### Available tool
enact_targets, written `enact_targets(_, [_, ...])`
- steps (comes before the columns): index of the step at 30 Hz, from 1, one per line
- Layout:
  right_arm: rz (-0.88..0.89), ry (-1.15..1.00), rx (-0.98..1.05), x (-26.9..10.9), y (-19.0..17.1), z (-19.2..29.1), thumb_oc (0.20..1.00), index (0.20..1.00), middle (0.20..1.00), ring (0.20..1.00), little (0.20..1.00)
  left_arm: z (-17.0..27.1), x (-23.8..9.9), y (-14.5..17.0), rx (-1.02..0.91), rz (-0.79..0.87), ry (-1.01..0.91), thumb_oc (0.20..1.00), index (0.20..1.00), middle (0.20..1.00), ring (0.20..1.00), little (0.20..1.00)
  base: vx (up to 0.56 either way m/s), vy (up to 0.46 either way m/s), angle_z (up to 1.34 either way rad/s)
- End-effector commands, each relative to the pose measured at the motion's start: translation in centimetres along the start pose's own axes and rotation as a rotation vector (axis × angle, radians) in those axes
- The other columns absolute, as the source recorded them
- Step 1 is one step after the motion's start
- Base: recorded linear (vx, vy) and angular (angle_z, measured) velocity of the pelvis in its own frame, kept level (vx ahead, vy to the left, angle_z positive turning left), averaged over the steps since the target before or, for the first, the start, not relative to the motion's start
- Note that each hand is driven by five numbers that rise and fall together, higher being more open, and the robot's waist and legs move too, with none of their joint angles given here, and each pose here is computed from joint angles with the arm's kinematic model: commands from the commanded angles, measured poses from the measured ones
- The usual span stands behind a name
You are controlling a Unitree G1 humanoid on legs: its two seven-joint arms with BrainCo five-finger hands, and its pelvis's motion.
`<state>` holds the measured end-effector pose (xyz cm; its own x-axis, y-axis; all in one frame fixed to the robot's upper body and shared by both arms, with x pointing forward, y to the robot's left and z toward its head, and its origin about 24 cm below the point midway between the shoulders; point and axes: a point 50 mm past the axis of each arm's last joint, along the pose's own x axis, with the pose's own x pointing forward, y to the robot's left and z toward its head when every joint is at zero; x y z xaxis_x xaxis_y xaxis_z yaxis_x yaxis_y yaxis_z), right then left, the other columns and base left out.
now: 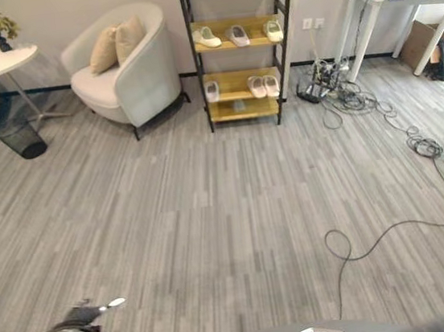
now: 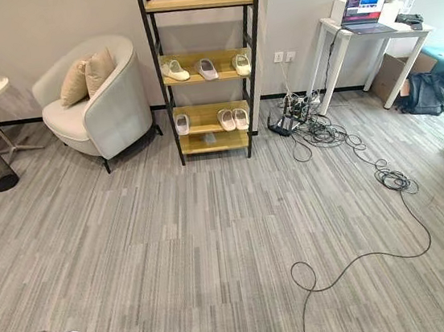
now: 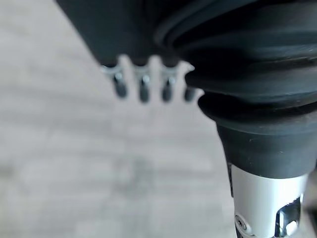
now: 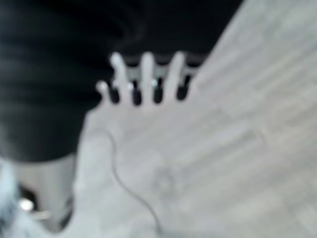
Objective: Arrange the slippers neatly on the shoe rack.
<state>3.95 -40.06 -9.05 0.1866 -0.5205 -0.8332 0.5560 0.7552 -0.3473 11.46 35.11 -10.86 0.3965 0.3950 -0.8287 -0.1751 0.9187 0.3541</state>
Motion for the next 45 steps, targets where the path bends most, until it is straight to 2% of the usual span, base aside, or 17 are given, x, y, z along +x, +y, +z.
enact_targets(1, [0.043, 0.044, -0.032, 0.2, 2.6, -2.2, 1.0, 1.0, 1.0, 1.0, 1.0, 0.7, 0.3, -2.4, -0.02, -0.037, -0.037, 1.0, 1.0, 1.0, 1.0, 1.0, 0.04, -0.049, 0.03])
enact_targets(6, [0.153, 0.069, -0.102, 0.2, 7.5, -4.2, 1.0, 1.0, 1.0, 1.0, 1.0, -0.5, 0.2, -7.0, 0.043, -0.132, -0.006, 1.0, 1.0, 1.0, 1.0, 1.0, 0.05, -0.111, 0.0])
enact_targets(9, [0.184, 0.063, -0.127, 0.1, 8.5, -4.4, 1.0, 1.0, 1.0, 1.0, 1.0, -0.8, 0.1, -8.2, 0.053, -0.156, -0.009, 1.0, 1.0, 1.0, 1.0, 1.0, 0.04, -0.156, -0.01])
enact_targets(10, [0.204, 0.046, -0.182, 0.1, 9.3, -4.2, 1.0, 1.0, 1.0, 1.0, 1.0, -1.0, 0.0, -9.0, 0.111, -0.187, -0.014, 1.0, 1.0, 1.0, 1.0, 1.0, -0.01, -0.218, -0.15])
enact_targets(15, [0.243, -0.061, -0.306, 0.1, 11.5, -1.2, 1.0, 1.0, 1.0, 1.0, 1.0, 3.1, 0.1, -10.9, 0.162, -0.21, -0.152, 1.0, 1.0, 1.0, 1.0, 1.0, 0.11, -0.164, -0.25])
enact_targets(17, [0.272, -0.095, -0.352, -0.2, 12.9, -1.3, 1.0, 1.0, 1.0, 1.0, 1.0, 2.2, -0.2, -12.1, 0.152, -0.235, -0.149, 1.0, 1.0, 1.0, 1.0, 1.0, 0.54, 0.072, -0.32])
enact_targets(20, [0.212, -0.08, -0.451, 0.1, 11.5, -1.6, 1.0, 1.0, 1.0, 1.0, 1.0, 1.3, -0.3, -12.1, 0.16, -0.237, -0.118, 1.0, 1.0, 1.0, 1.0, 1.0, 0.56, 0.106, -0.63])
enact_targets(22, [0.242, -0.114, -0.427, -0.1, 12.5, -0.8, 1.0, 1.0, 1.0, 1.0, 1.0, 0.2, -0.3, -11.6, 0.154, -0.211, -0.084, 1.0, 1.0, 1.0, 1.0, 1.0, 0.69, 0.197, -1.05])
enact_targets(27, [0.294, -0.211, -0.498, -0.6, 15.0, 0.7, 1.0, 1.0, 1.0, 1.0, 1.0, 0.7, -0.1, -10.6, 0.154, -0.171, -0.095, 1.0, 1.0, 1.0, 1.0, 1.0, 0.47, 0.064, -0.48])
enact_targets(31, [0.308, -0.195, -0.542, -0.7, 15.2, 0.0, 1.0, 1.0, 1.0, 1.0, 1.0, 0.6, 0.1, -9.6, 0.125, -0.12, -0.089, 1.0, 1.0, 1.0, 1.0, 1.0, 0.52, -0.174, 0.07])
enact_targets(32, [0.299, -0.146, -0.551, -0.6, 14.7, -1.5, 1.0, 1.0, 1.0, 1.0, 1.0, 0.6, 0.1, -9.5, 0.115, -0.104, -0.088, 1.0, 1.0, 1.0, 1.0, 1.0, 0.45, -0.206, 0.56])
enact_targets(37, [0.252, -0.023, -0.493, -0.4, 12.5, -4.5, 1.0, 1.0, 1.0, 1.0, 1.0, 0.3, -0.1, -10.9, 0.092, -0.144, -0.08, 1.0, 1.0, 1.0, 1.0, 1.0, 0.35, -0.243, 0.93])
enact_targets(41, [0.252, -0.065, -0.459, -0.2, 12.9, -2.9, 1.0, 1.0, 1.0, 1.0, 1.0, 2.3, -0.1, -11.6, 0.042, -0.159, -0.142, 1.0, 1.0, 1.0, 1.0, 1.0, 0.22, -0.227, 0.41])
enact_targets(45, [0.24, -0.122, -0.451, -0.2, 13.3, -1.2, 1.0, 1.0, 1.0, 1.0, 1.0, 1.0, -0.2, -11.7, -0.076, -0.144, -0.086, 1.0, 1.0, 1.0, 1.0, 1.0, 0.27, 0.009, 0.27])
